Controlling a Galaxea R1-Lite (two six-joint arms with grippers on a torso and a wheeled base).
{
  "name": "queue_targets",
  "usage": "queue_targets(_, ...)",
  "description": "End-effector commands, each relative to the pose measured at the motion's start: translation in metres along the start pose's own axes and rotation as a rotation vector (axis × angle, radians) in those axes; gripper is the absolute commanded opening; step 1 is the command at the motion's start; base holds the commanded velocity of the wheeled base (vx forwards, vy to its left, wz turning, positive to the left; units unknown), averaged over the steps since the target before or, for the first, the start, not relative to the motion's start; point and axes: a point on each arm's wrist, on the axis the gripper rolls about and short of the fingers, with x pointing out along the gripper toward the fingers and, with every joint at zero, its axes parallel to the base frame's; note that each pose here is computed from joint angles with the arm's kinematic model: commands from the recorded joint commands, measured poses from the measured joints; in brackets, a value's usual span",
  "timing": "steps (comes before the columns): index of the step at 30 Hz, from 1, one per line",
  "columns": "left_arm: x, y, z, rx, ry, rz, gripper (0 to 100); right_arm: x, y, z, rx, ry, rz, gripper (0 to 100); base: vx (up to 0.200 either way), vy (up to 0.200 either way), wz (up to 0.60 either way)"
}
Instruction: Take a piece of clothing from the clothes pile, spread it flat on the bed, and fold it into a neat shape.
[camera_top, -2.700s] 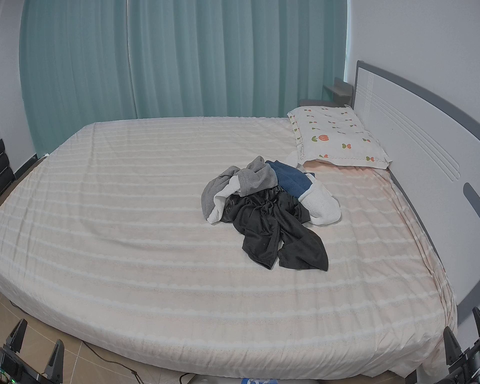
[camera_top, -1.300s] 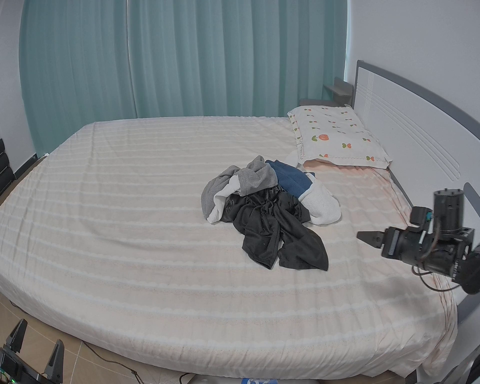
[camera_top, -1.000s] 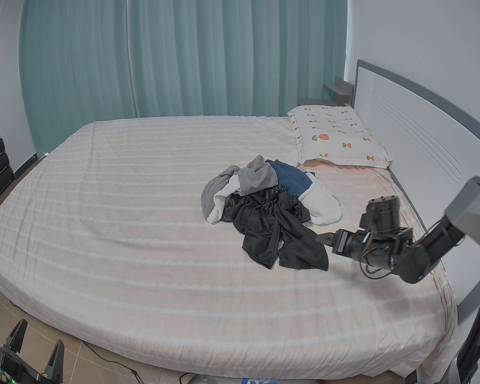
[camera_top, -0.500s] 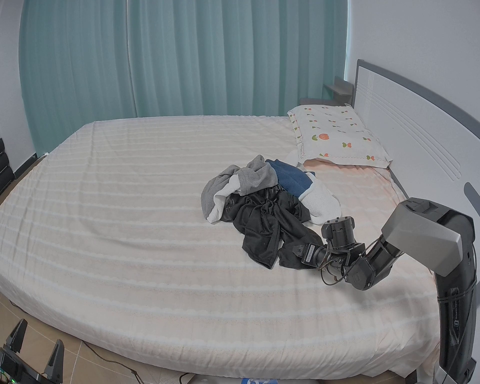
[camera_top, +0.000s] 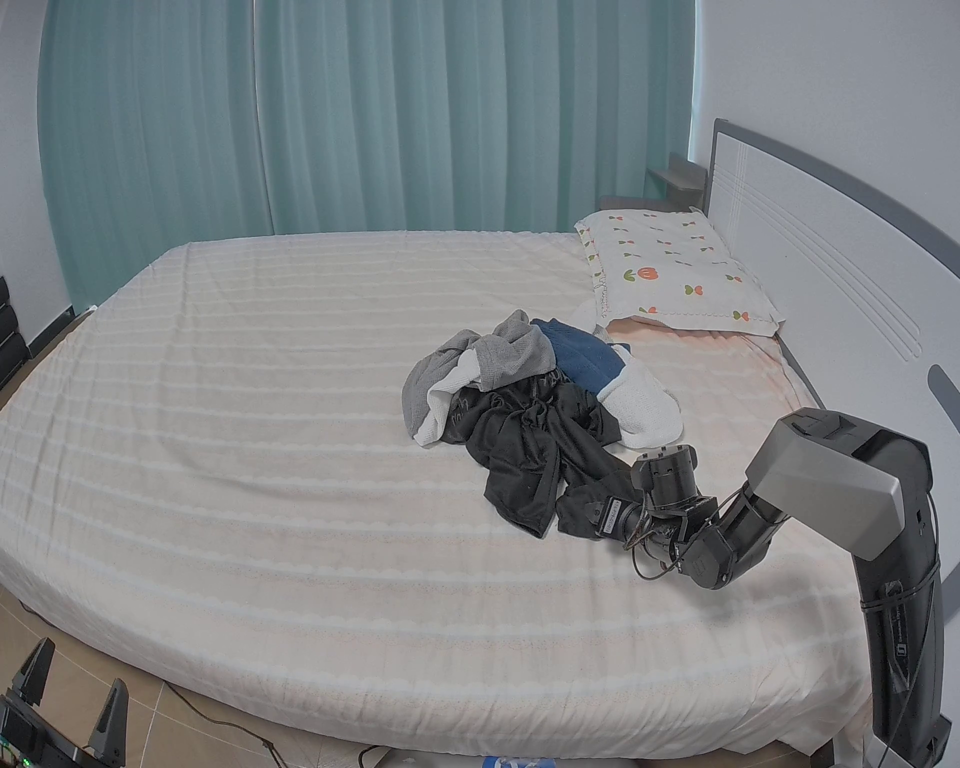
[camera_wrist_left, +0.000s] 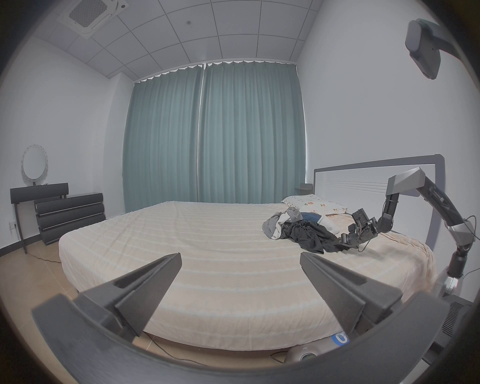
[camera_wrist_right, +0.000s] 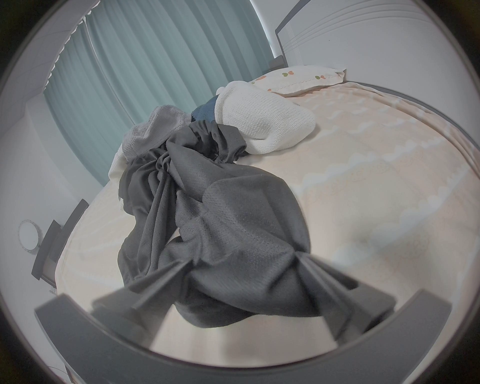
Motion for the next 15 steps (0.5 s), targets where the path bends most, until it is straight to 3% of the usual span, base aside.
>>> queue_targets(1,0.000,0.000,-0.005,0.000,0.000,0.000,100,-0.005,0.003,0.006,0.013,-0.049,0.032,0,0.000,0.000,0.00)
queue_targets(8,0.000,0.000,-0.005,0.003,0.000,0.000,100,-0.052,0.006,0.025,0.124,-0.121,0.153,0,0.000,0.000,0.00)
queue_targets(15,0.000,0.000,-0.005,0.017,-0.003,-0.001,100,-0.111,0.000,0.030,0.186,-0.127,0.200,0,0.000,0.000,0.00)
